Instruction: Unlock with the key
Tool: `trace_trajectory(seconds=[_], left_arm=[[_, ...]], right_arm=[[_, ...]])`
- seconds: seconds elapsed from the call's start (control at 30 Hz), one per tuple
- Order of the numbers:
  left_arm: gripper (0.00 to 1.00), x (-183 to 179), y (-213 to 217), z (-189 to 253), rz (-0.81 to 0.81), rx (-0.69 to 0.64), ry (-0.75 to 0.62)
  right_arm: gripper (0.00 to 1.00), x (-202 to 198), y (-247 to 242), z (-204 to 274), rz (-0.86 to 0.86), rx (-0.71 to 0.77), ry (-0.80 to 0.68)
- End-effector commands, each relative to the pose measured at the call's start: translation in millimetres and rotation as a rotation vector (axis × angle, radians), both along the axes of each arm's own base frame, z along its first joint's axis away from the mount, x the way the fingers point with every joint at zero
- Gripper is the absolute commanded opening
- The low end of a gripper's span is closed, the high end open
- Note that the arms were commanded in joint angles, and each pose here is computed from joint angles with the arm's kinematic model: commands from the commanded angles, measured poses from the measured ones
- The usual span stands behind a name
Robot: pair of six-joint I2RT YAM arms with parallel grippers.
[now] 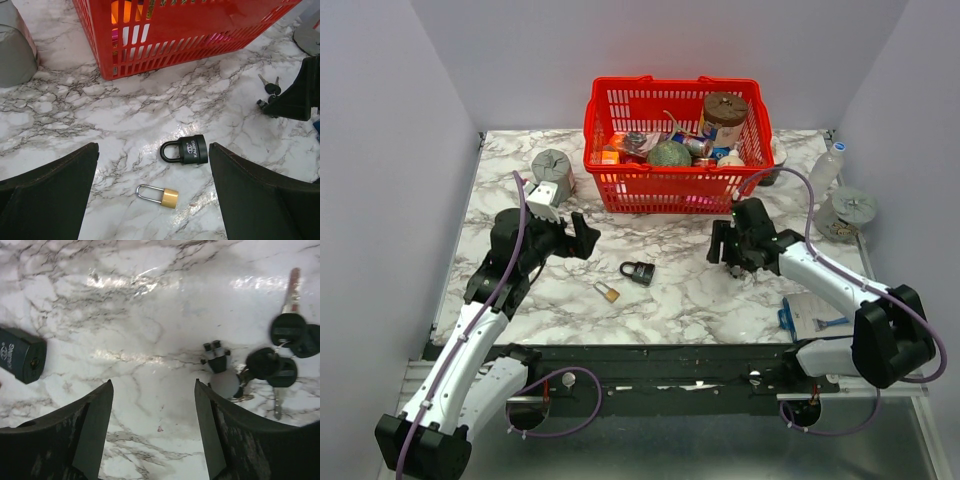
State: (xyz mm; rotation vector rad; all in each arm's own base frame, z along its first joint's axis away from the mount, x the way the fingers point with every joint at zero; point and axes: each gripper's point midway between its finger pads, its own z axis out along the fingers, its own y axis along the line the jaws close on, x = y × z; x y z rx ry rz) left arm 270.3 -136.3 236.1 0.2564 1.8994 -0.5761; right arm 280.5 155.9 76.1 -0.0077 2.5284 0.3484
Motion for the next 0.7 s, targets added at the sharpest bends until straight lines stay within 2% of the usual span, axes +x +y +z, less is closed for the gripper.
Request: trace_trajectory(seconds=[0.0,0.27,0.67], left_arm=[[0.99,-4.4,-2.3,7.4,-0.015,-0.013,-0.023],[0.99,-4.8,-2.0,8.3,-0.012,-0.016,-0.026],[0.99,-4.6,-2.3,7.5,-0.014,-0.015,-0.023]], right_arm=[[0.74,10.3,-44.8,-3.8,-0.094,-0.180,-0.001],[0.59,12.9,-51.4,-28.7,-0.016,-0.283,0.075],[0.55,7.8,-49.6,-45.6,0.017,-0.300,0.157]])
